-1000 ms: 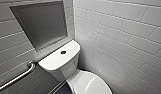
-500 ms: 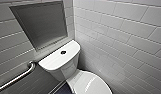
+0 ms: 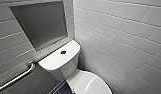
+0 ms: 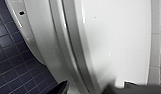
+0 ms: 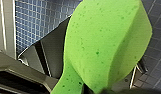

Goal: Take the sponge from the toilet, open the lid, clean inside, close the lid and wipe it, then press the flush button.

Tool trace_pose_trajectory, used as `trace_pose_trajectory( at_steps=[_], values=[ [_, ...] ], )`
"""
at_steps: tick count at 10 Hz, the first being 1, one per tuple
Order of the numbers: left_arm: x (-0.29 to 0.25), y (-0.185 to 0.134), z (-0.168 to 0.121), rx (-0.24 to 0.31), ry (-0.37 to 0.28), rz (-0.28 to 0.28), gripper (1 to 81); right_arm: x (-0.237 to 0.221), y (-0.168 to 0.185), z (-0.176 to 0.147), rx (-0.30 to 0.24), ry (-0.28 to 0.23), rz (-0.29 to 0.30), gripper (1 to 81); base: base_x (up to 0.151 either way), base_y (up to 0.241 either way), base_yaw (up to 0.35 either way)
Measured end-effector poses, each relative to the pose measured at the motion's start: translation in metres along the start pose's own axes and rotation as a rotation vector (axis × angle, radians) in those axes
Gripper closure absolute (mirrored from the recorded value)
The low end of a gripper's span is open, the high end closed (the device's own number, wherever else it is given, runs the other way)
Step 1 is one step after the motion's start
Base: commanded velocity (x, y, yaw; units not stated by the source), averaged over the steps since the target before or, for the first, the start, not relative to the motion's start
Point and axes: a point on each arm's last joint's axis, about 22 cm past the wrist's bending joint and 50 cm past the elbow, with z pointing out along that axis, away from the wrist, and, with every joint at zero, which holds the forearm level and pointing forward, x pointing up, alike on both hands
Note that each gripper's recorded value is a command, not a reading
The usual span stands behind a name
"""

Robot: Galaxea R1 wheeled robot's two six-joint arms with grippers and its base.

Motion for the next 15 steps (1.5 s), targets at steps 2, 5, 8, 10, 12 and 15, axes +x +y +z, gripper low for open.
trace_pose_trajectory(
  at_steps=[2,5,8,10,12,15],
  values=[
    [-0.004,0.007,0.005,-0.01,-0.003,-0.02,1.0,-0.001,-0.001,0.002,0.002,-0.001,0.0,81.1,0.0,0.0,0.0],
    [-0.002,0.01,0.003,-0.018,0.001,-0.028,1.0,0.002,0.0,0.003,-0.001,0.003,-0.002,81.1,0.0,0.0,0.0],
    [-0.004,0.013,0.004,-0.023,-0.002,-0.048,1.0,0.008,-0.002,0.004,0.002,0.01,-0.007,81.1,0.0,0.0,0.0],
    [-0.008,0.018,0.003,-0.035,-0.012,-0.049,1.0,0.012,-0.004,0.004,0.005,0.013,-0.011,81.1,0.0,0.0,0.0],
    [-0.01,0.024,0.0,-0.05,-0.019,-0.05,1.0,0.013,-0.004,0.005,0.005,0.013,-0.012,81.1,0.0,0.0,0.0],
    [-0.009,0.028,0.0,-0.058,-0.015,-0.049,1.0,0.012,-0.007,0.005,0.011,0.008,-0.011,81.1,0.0,0.0,0.0]
  ],
)
